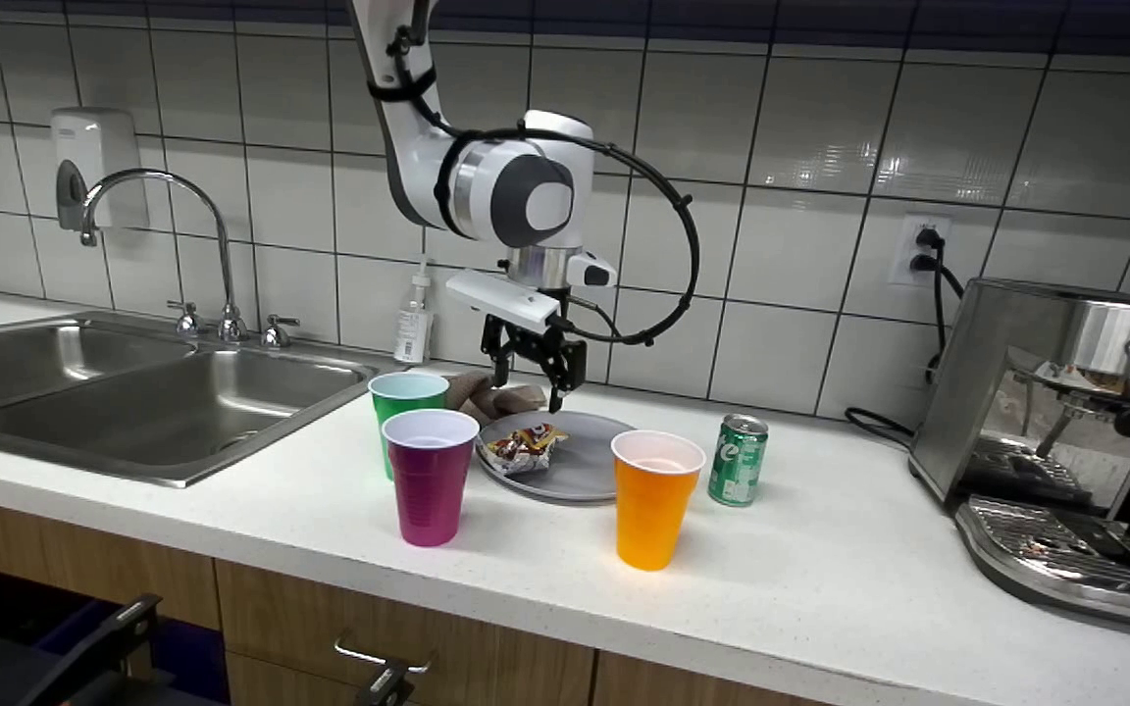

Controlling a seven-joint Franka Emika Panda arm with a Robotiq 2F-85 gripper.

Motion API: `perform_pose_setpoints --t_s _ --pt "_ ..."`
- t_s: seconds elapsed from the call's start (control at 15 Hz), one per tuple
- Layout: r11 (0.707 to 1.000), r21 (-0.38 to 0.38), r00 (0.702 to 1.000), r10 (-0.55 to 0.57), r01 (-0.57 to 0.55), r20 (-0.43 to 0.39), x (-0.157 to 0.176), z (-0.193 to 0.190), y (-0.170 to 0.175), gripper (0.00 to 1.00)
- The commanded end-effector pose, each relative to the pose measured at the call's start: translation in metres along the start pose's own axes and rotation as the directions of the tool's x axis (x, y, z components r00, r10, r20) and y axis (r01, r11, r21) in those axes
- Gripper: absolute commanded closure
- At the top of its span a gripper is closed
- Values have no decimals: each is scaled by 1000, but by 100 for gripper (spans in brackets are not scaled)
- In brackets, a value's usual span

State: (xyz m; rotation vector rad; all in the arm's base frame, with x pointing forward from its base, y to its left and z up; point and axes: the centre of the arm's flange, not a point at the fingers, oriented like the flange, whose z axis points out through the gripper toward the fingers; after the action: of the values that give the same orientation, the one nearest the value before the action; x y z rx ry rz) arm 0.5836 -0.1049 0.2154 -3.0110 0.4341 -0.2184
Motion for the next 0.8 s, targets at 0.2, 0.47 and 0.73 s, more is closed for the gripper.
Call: perform_pose_setpoints --t_s 0.2,0.47,0.73 --pt "998 -46 999 -34 35 25 -18 -3 -1 0" --pt "998 -52 999 -36 39 40 -22 4 -2 0" --pt "998 -59 999 -27 30 46 -23 11 -3 0"
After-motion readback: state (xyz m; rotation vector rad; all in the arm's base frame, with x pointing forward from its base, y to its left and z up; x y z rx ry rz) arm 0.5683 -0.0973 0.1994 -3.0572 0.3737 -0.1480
